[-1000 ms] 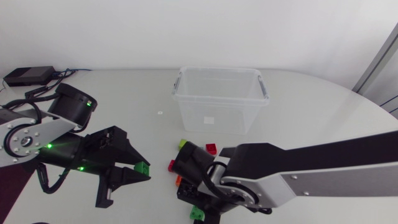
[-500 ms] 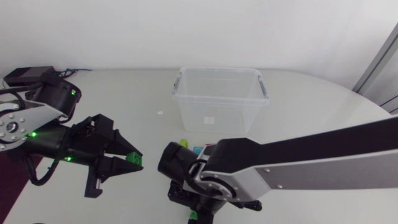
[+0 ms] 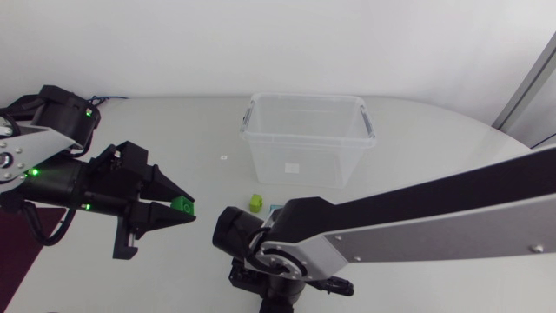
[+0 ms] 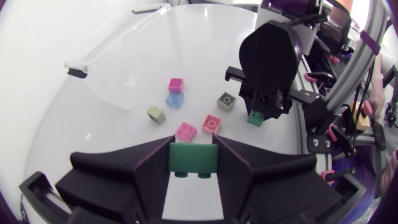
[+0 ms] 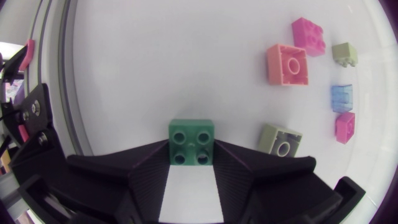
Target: Pick up the duplo bricks and place them in the container
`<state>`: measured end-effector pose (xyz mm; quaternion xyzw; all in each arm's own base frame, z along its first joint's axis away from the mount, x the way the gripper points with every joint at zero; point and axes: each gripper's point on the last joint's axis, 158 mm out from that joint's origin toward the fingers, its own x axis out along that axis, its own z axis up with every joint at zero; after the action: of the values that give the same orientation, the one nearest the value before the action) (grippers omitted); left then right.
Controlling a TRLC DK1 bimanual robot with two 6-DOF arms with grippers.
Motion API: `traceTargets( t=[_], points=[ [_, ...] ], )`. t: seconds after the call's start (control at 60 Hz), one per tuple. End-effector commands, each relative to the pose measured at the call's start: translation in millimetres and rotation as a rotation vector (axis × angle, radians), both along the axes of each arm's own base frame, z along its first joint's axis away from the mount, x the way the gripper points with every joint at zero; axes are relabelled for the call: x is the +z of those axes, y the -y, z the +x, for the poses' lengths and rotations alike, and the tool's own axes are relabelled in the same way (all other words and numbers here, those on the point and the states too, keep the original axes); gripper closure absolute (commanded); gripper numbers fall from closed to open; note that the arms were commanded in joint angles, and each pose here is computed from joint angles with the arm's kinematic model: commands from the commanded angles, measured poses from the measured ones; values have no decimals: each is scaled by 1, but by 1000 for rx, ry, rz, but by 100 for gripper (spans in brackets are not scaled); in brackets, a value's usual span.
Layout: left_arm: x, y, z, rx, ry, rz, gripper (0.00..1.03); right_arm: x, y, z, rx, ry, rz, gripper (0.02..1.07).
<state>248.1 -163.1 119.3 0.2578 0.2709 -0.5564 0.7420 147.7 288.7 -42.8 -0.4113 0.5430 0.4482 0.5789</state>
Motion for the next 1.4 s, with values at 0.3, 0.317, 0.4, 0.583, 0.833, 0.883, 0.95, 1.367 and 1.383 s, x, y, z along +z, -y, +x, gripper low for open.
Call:
traceTargets(
  t=[0.3, 0.317, 0.4, 0.583, 0.833, 0.883, 0.95, 1.367, 1.383],
  points=[
    [65, 31, 73, 49, 128, -147, 72, 76, 31, 41, -180, 118, 148, 78],
    [66, 32, 76, 54, 131, -152, 72, 80, 32, 44, -189, 123, 154, 78],
    [72, 49, 91, 47, 139, -184, 72, 98, 41, 60, -236, 164, 182, 78],
    [70, 78, 123, 28, 125, -207, 72, 124, 58, 90, -323, 230, 235, 78],
    [64, 104, 161, 37, 136, -198, 72, 146, 74, 126, -403, 303, 287, 78],
    [64, 110, 170, 43, 146, -200, 72, 150, 74, 131, -412, 315, 300, 78],
    [67, 116, 181, 54, 156, -207, 71, 154, 74, 136, -423, 329, 312, 78],
    [52, 136, 230, 139, 204, -187, 6, 192, 94, 184, -523, 454, 409, 78],
    [52, 136, 230, 140, 206, -187, 4, 195, 95, 187, -529, 462, 415, 78]
  ],
)
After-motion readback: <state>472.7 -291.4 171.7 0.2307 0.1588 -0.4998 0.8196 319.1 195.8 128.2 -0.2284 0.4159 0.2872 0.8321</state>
